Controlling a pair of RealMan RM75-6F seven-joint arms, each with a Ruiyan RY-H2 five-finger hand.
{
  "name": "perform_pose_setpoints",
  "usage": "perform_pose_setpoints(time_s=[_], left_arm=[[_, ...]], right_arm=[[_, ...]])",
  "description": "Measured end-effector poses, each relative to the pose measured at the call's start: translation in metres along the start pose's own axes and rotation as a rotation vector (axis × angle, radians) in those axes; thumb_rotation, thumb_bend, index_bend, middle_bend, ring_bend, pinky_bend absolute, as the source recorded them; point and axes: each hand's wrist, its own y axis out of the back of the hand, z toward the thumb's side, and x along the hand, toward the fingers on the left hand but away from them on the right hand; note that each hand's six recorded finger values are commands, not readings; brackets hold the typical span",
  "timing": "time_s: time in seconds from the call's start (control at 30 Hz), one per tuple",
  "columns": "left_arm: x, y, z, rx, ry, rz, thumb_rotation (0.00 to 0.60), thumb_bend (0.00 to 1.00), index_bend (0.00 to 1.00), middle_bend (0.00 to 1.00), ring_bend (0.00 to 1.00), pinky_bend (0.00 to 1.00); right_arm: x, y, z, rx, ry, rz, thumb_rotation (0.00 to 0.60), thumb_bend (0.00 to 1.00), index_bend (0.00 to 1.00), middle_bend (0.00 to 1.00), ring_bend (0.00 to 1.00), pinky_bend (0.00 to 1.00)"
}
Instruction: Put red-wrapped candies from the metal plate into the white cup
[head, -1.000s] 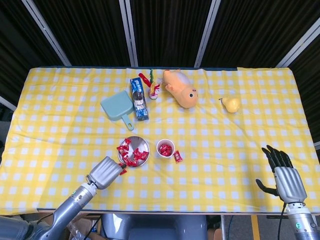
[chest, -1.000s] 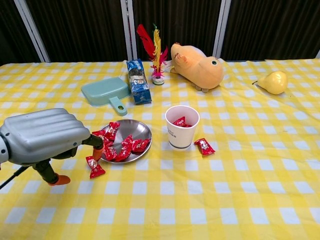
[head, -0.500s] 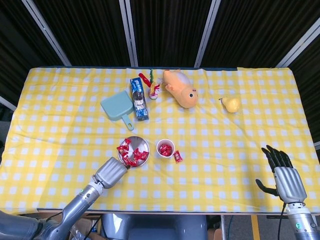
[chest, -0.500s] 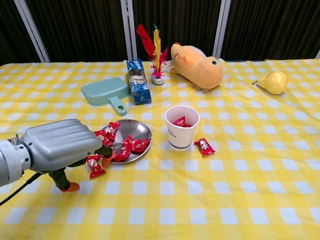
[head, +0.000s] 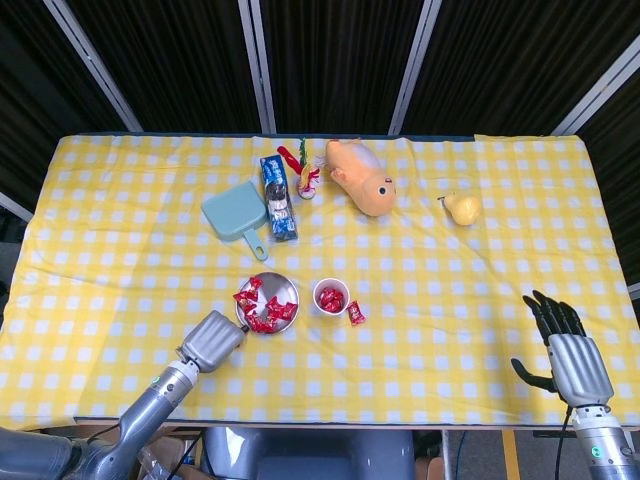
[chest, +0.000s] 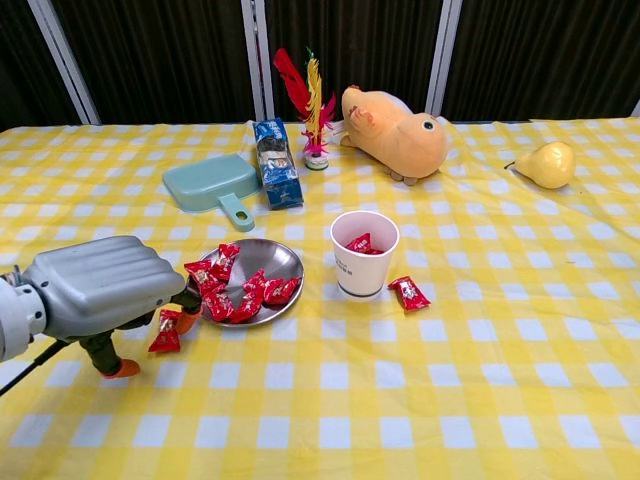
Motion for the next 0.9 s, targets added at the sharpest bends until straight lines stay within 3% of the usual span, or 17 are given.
perform_pose_setpoints(time_s=[0.4,0.7,0.9], left_arm=[[0.007,-0.001,-0.009,0.004,0.032,-0.007,0.6,0.26,0.4,0.99,1.0,1.0],[0.012,-0.004,-0.01,-0.002,0.046,-0.018,0.6,0.4,0.5,0.99,1.0,1.0],[0.012,-0.009,-0.01,-0.01,0.053,-0.022,0.6,0.42,0.55,0.99,1.0,1.0]], right_arm=[[0.0,0.0,0.0,0.0,-0.001,-0.001,0.6,0.34,0.0,0.0,0.0,0.0],[0.0,0.0,0.0,-0.003,0.0,-0.003,0.6,0.34,0.0,0.0,0.0,0.0],[0.0,0.0,0.0,-0.003,0.0,-0.003,0.6,0.34,0.0,0.0,0.0,0.0]])
